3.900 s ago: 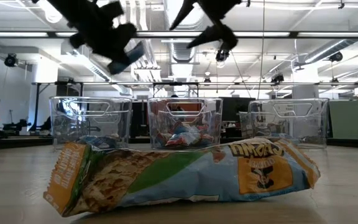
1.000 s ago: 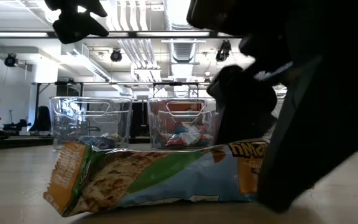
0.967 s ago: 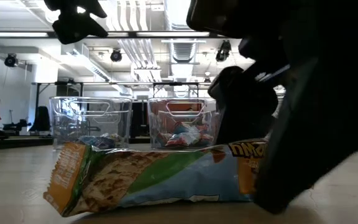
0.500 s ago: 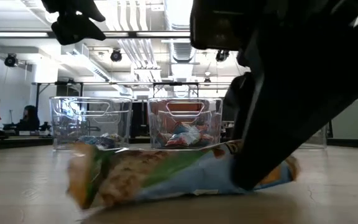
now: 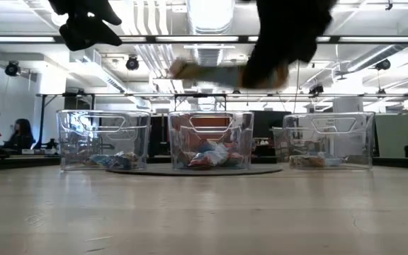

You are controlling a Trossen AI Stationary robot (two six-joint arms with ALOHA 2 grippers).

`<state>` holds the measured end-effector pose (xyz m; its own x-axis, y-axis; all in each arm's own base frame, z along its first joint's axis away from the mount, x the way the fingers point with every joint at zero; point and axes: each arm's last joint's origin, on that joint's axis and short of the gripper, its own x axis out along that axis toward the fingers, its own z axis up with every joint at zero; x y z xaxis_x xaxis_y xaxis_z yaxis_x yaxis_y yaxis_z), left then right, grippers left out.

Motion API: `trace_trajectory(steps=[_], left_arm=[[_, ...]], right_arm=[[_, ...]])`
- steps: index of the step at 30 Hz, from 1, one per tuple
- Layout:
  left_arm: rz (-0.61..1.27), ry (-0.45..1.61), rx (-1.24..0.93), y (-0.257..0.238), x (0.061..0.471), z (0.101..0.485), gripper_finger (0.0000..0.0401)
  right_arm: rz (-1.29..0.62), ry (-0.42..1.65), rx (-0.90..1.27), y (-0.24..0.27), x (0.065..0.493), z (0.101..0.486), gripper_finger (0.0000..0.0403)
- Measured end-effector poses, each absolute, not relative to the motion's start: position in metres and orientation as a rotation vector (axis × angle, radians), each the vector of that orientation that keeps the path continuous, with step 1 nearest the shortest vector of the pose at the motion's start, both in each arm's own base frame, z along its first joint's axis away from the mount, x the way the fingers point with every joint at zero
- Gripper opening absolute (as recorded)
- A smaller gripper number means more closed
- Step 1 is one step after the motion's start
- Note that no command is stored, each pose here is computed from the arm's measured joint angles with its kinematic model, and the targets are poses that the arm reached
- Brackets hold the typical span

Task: Pick and place Granola Bars by type
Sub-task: Put the yellow granola bar into the right transparent bin, then return to Home Position

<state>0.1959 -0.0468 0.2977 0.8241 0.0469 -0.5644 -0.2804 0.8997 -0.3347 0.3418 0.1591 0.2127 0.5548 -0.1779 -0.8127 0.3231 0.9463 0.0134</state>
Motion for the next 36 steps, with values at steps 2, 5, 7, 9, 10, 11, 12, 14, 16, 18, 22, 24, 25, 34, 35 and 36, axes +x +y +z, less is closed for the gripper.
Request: trace_trajectory(steps=[2,5,7,9,10,11,12,14,16,18,22,24,25,34,35,36], left_arm=[[0.191,0.575,-0.418,-0.046,0.196,0.298,0.0174],[0.211,0.564,-0.412,-0.046,0.196,0.298,0.0174],[0.225,0.557,-0.408,-0.045,0.196,0.298,0.0174],[0.239,0.551,-0.403,-0.045,0.196,0.298,0.0174],[0.249,0.547,-0.4,-0.045,0.196,0.298,0.0174],[0.257,0.544,-0.397,-0.044,0.196,0.298,0.0174],[0.269,0.538,-0.393,-0.044,0.196,0.298,0.0174],[0.29,0.529,-0.383,-0.043,0.196,0.299,0.0174],[0.31,0.519,-0.371,-0.043,0.196,0.299,0.0174],[0.329,0.507,-0.365,-0.042,0.196,0.299,0.0174],[0.358,0.492,-0.357,-0.041,0.196,0.3,0.0174],[0.357,0.484,-0.36,-0.041,0.197,0.3,0.0174],[0.356,0.481,-0.361,-0.041,0.197,0.301,0.0174],[0.362,0.478,-0.383,-0.041,0.197,0.301,0.0174],[0.362,0.478,-0.383,-0.041,0.197,0.301,0.0174],[0.362,0.478,-0.384,-0.041,0.197,0.301,0.0174]], right_arm=[[-0.468,0.859,0.212,0.141,0.329,0.237,0.0053],[-0.777,0.745,0.352,0.106,0.301,0.268,0.0059],[-0.965,0.689,0.468,0.084,0.277,0.281,0.0061],[-1.11,0.645,0.562,0.066,0.254,0.29,0.0061],[-1.168,0.634,0.59,0.058,0.243,0.292,0.0062],[-1.216,0.623,0.615,0.05,0.233,0.294,0.0062],[-1.249,0.606,0.644,0.043,0.225,0.294,0.0062],[-1.298,0.585,0.674,0.029,0.212,0.291,0.0063],[-1.322,0.578,0.697,0.014,0.205,0.285,0.0063],[-1.331,0.601,0.715,0.0,0.2,0.276,0.0063],[-1.361,0.675,0.702,-0.031,0.195,0.248,0.0064],[-1.384,0.707,0.743,-0.045,0.192,0.235,0.0069],[-1.381,0.73,0.776,-0.05,0.191,0.229,0.0075],[-1.244,0.828,0.829,-0.057,0.193,0.218,0.018],[-1.224,0.813,0.806,-0.055,0.196,0.223,0.0193],[-1.198,0.799,0.774,-0.052,0.199,0.229,0.0205]])
